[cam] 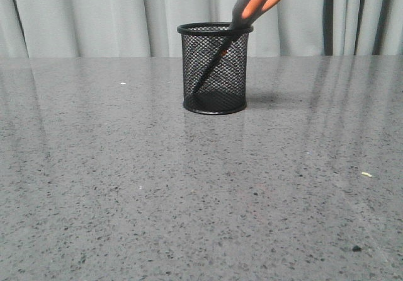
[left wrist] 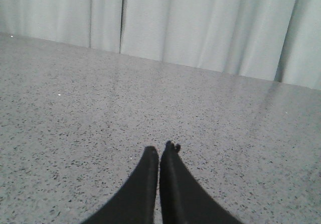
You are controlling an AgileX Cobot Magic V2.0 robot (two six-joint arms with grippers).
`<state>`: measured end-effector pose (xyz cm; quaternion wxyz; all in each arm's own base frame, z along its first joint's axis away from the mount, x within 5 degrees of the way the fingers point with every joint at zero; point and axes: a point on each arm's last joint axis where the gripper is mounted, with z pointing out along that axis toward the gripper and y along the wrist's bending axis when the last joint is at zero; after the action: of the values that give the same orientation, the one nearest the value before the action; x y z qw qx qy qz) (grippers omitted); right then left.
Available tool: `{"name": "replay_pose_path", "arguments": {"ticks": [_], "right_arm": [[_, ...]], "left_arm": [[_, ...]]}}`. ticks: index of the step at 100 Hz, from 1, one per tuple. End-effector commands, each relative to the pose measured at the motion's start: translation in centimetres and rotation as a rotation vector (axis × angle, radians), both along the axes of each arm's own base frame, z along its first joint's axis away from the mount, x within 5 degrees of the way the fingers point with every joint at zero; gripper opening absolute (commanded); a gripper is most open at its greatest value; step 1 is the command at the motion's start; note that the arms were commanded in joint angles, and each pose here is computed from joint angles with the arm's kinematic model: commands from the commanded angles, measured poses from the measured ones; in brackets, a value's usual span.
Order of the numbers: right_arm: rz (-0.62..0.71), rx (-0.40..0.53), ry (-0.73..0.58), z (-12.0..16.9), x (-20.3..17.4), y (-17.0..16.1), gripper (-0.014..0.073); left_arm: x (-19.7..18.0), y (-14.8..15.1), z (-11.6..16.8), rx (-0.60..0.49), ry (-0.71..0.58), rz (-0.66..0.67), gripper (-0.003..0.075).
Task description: Put scissors into bucket
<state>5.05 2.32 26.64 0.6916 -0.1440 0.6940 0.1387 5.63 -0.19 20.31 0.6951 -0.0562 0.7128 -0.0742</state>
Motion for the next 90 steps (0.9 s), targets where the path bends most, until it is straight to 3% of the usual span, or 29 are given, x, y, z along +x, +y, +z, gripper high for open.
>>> {"name": "replay_pose_path", "arguments": {"ticks": [1,26,35,67,90], "right_arm": [[-0.022,0.042,-0.091,1.6,0.0,-0.2,-0.0074],[-0.022,0.042,-0.091,1.6,0.0,-0.2,-0.0074],[-0.037,-0.009,-0.105,1.2,0.1,-0.3,-0.0074],[-0.284,-0.043,-0.09,-4.5,0.5,-1.6,-0.0074],[-0.295,-0.073,-0.024,-6.7,0.4,-1.7,-0.0074]], "left_arm": [[0.0,0.0,-0.6,-0.02,-0.061,0.003,-0.002],[0.0,0.0,-0.6,-0.02,-0.061,0.003,-0.002],[0.0,0.0,-0.6,-0.02,-0.061,0.003,-0.002],[0.0,0.0,-0.6,-0.02,-0.061,0.003,-0.002],[0.0,0.0,-0.6,-0.02,-0.06,0.003,-0.002]]}}
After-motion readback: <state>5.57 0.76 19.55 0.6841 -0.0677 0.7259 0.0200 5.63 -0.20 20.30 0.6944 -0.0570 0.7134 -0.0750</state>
